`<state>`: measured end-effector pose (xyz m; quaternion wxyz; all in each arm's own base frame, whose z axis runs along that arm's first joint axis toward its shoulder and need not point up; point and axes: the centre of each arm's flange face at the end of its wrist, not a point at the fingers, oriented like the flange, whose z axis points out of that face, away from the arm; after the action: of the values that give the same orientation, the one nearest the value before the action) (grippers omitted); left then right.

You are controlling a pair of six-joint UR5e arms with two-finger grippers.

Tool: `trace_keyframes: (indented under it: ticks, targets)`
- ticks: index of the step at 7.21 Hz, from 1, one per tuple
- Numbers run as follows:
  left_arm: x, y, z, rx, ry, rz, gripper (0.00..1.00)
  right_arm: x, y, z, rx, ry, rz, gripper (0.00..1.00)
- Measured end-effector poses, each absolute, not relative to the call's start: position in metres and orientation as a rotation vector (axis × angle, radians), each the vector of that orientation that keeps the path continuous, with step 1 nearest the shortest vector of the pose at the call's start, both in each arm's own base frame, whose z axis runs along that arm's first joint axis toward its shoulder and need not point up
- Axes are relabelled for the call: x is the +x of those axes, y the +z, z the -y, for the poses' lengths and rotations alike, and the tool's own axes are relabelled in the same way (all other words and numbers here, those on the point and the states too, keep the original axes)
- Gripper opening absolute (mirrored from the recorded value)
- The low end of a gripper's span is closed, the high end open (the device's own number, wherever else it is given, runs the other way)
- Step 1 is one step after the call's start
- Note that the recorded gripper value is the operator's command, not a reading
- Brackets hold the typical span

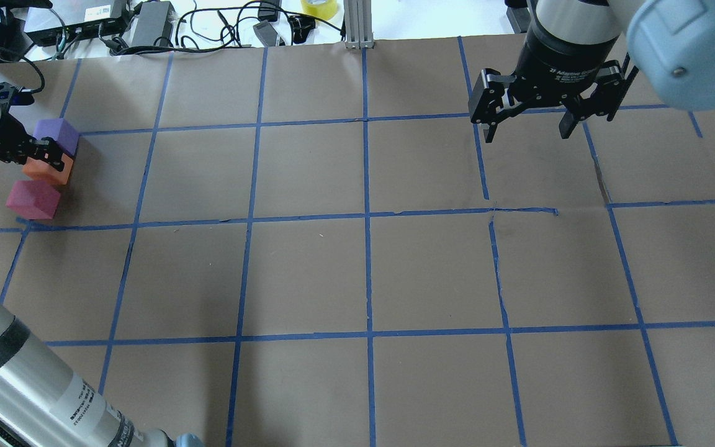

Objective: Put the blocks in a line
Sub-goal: 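Open the left gripper to release the orange block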

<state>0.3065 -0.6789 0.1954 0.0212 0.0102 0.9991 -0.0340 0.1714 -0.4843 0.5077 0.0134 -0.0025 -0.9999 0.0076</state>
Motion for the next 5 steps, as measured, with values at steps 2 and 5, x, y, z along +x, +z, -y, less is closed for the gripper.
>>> trace_keyframes:
  ticks: [2, 5]
  targets:
    - [0.3074, 0.1971, 0.6793, 0.038, -0.109, -3.089, 0.0, 0.1714, 0.5076, 0.4842, -0.008, 0.022, 3.115, 1.0]
    - [0.3071, 0.1957, 0.679, 0.038, -0.112, -3.088, 1.0, 0.1713, 0.5076, 0.4842, -0.008, 0.022, 3.114, 1.0]
